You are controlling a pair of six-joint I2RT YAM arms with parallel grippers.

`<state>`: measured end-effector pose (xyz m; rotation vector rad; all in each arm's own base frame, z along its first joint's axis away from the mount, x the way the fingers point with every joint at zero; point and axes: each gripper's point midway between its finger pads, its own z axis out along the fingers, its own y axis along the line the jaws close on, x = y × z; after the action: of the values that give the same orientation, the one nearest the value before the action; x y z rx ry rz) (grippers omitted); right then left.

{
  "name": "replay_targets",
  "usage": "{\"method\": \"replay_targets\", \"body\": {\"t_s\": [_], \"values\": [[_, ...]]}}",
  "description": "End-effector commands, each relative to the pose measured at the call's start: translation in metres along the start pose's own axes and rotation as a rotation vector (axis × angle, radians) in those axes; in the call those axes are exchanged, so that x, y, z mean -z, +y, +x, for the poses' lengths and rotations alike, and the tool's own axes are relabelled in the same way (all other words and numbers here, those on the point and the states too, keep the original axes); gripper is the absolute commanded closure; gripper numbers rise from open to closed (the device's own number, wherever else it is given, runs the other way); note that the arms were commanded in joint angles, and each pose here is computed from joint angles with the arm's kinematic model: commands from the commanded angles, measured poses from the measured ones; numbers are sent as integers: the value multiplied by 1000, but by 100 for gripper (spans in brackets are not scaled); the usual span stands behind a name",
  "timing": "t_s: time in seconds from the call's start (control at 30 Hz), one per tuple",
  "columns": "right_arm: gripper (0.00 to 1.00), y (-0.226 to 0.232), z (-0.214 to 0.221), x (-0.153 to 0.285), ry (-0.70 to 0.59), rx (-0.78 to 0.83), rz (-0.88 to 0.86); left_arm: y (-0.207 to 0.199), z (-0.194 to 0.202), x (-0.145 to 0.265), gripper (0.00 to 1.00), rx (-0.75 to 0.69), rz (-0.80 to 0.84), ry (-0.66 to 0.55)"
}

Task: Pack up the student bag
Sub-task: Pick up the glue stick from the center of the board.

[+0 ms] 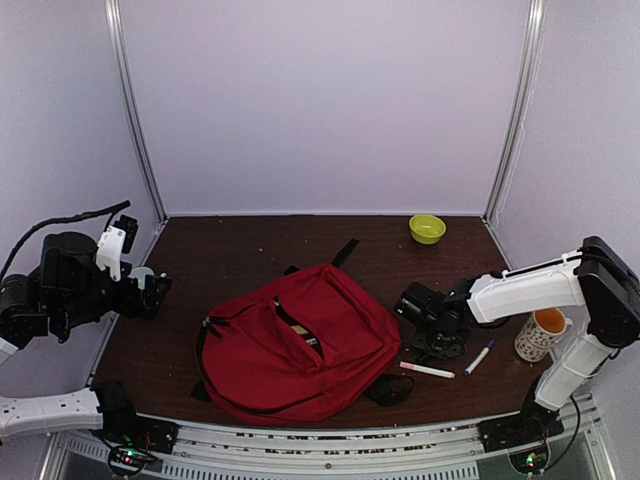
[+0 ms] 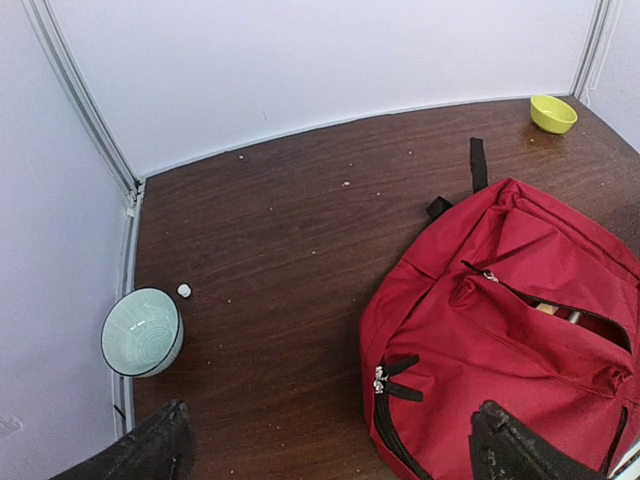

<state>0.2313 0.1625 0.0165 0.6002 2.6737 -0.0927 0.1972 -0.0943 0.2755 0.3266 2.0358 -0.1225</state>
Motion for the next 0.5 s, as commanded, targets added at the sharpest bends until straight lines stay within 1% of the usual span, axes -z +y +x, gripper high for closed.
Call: {"method": "replay_targets", "body": {"t_s": [0.0, 0.1, 0.23, 0.3, 0.47], "values": [[55, -7, 1, -7, 3, 65, 57, -2, -6, 4, 2, -1, 18, -27], [66, -6, 1, -7, 4, 82, 56, -2, -6, 3, 2, -3, 20, -24], [77, -5, -2, -4, -2, 98, 55, -3, -6, 3, 2, -5, 24, -23], [78, -4, -4, -2, -11, 103, 53, -3, -6, 3, 2, -6, 25, -22], [85, -2, -16, 10, -56, 114, 39, -5, -5, 3, 2, -9, 37, -18]]}}
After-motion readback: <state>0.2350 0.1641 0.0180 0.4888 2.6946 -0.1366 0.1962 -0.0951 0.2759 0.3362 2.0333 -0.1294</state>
